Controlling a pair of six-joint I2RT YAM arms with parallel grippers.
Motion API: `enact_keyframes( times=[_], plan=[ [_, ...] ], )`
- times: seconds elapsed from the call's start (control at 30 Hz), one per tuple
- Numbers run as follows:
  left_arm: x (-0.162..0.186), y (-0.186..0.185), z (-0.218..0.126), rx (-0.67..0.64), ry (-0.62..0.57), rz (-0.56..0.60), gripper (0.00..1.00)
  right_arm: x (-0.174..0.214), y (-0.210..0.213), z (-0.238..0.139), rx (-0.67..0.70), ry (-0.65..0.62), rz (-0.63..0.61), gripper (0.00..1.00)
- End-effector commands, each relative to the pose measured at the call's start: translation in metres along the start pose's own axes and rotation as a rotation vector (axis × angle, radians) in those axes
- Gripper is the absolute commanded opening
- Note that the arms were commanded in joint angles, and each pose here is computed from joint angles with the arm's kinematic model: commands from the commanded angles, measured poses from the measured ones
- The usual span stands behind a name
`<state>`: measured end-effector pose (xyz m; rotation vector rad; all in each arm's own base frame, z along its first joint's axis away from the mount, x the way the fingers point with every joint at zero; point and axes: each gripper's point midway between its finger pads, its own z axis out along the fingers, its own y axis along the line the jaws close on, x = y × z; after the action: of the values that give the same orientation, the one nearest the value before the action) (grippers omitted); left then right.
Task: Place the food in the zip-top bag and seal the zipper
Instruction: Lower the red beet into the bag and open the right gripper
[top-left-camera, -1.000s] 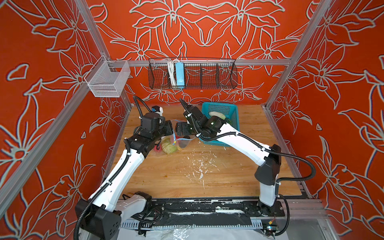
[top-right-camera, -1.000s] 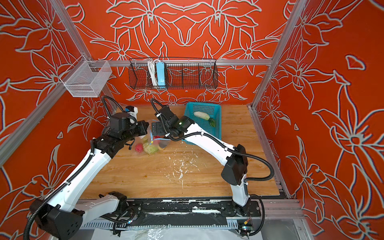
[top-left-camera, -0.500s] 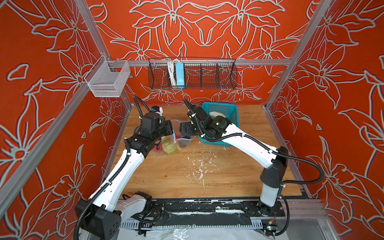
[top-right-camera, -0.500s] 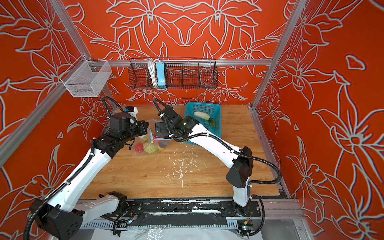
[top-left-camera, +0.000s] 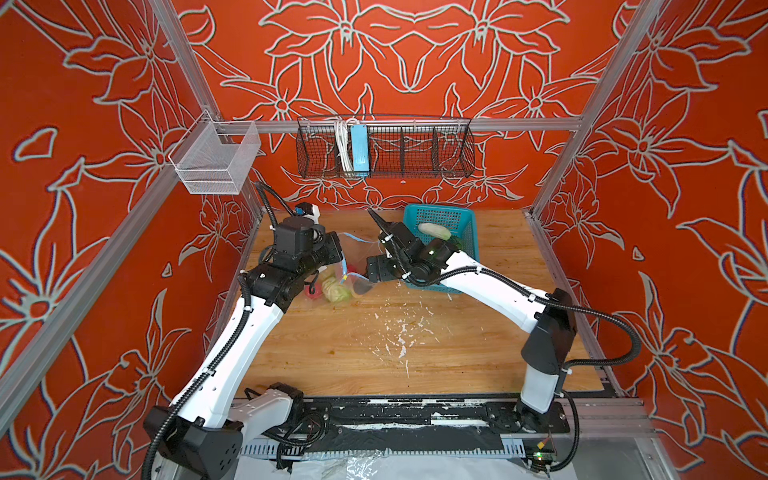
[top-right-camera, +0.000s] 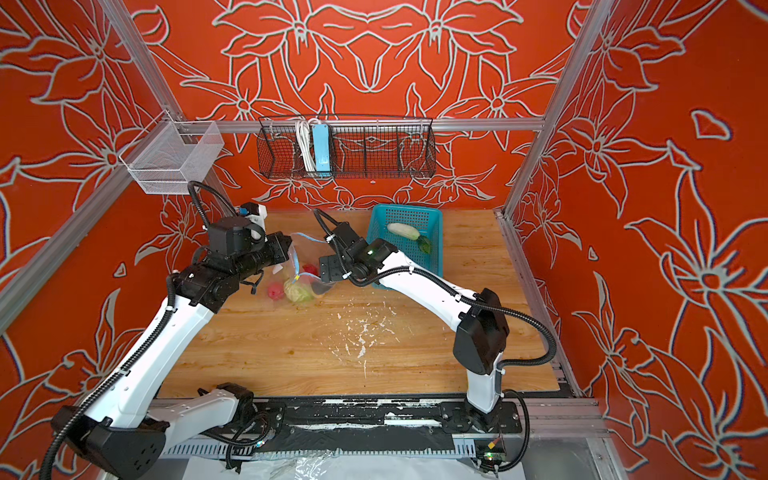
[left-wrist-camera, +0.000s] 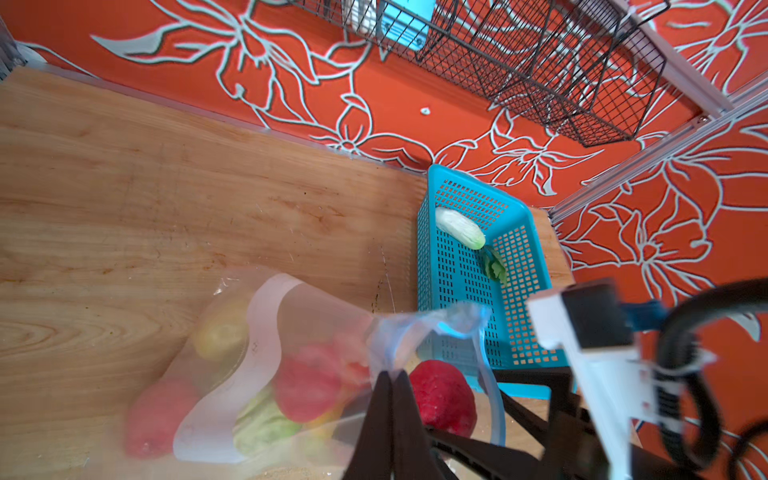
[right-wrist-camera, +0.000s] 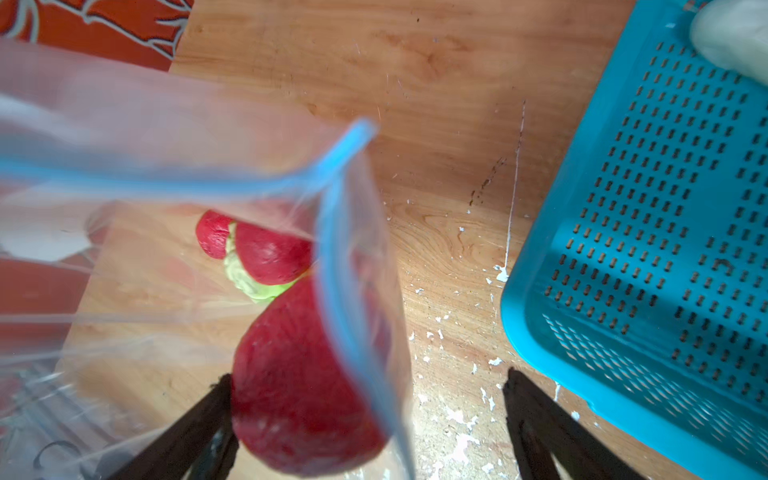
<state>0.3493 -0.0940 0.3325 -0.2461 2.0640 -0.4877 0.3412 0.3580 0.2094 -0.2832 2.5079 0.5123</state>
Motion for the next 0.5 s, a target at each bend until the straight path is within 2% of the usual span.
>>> enact_keyframes(
  times=[0.0, 0.3, 0.47],
  plan=[
    [-0.023, -0.004, -0.018, 0.002, -0.071, -0.006, 0.0, -0.006, -0.006, -0.012, -0.075, -0.017, 0.026, 0.98],
    [-0.034, 0.014, -0.014, -0.114, -0.087, 0.046, 0.0, -0.016, -0.015, -0.052, -0.261, -0.105, 0.051, 0.98],
    [-0.038, 0.017, -0.013, -0.133, -0.096, 0.05, 0.0, -0.015, -0.021, -0.065, -0.307, -0.093, 0.048, 0.98]
  ],
)
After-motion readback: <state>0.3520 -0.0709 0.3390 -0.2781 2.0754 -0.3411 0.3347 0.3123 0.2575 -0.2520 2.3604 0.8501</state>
